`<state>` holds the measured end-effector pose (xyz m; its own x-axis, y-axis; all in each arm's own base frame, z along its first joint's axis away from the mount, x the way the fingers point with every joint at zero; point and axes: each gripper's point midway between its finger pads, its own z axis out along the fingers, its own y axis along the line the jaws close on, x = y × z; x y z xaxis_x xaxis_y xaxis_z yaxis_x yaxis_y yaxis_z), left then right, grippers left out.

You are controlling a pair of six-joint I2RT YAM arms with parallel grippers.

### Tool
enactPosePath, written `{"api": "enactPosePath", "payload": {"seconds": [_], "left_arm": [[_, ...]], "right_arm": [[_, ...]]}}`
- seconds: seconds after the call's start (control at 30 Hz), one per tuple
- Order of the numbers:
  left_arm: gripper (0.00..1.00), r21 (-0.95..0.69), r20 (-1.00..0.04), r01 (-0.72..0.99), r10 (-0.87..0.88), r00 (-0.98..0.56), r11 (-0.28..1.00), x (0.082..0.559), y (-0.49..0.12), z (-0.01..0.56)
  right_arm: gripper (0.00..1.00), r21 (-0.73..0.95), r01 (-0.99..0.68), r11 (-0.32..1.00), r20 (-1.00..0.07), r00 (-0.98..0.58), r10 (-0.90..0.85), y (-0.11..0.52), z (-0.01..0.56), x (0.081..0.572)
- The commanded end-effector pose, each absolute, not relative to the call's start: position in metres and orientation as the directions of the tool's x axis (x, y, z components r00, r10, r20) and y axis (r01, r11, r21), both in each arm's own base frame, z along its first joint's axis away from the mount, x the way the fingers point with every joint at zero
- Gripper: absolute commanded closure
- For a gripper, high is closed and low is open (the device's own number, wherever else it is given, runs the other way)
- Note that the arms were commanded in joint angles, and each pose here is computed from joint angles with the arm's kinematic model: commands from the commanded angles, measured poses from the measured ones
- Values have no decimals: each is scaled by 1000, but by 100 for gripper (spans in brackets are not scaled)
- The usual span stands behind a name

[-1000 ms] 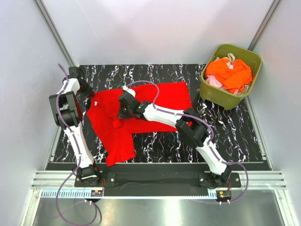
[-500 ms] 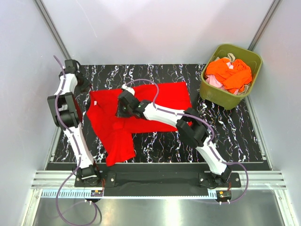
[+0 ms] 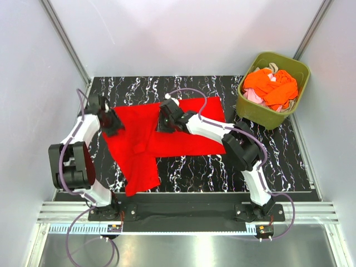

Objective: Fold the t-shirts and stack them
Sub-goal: Fold the tshirt

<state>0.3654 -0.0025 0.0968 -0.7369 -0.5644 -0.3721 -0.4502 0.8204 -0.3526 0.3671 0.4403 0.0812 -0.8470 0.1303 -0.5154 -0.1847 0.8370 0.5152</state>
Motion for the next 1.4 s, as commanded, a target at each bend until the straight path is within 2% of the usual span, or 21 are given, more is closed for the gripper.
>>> {"api": "enactPosePath", "payload": {"seconds": [0.0,0.3,0.5,0.67,1.0,1.1,1.23,1.27,1.37], "left_arm": [[52,-365,-358,-432,-553,-752,824,345,-8,85],[48,-429,-278,-389,-529,-802,815,311,-40,63],[44,-472,-311,-354,-528,-790,807,316,-56,63],[44,-469,-284,-369,-533,-797,802,314,-67,52],[47,-480,-303,-382,-557,-773,790,318,-73,51],[48,-528,-304,-365,-572,-762,767,324,-80,55],[62,-581,-299,-346,-588,-751,737,334,-89,62],[77,-587,-304,-341,-590,-748,735,338,-89,66],[98,-593,-316,-336,-595,-739,732,350,-88,78]], "right_arm": [[66,532,-242,812,-552,-826,115,446,105,367],[66,562,-233,794,-537,-833,136,451,109,365],[66,565,-238,790,-542,-829,137,449,113,364],[66,568,-235,788,-544,-827,145,447,114,363],[66,569,-238,787,-553,-819,153,444,121,362],[66,572,-239,785,-556,-816,157,444,123,363],[66,573,-241,784,-553,-819,152,445,122,361],[66,573,-238,784,-550,-821,153,445,121,361],[64,575,-239,782,-547,-823,152,446,120,361]]}}
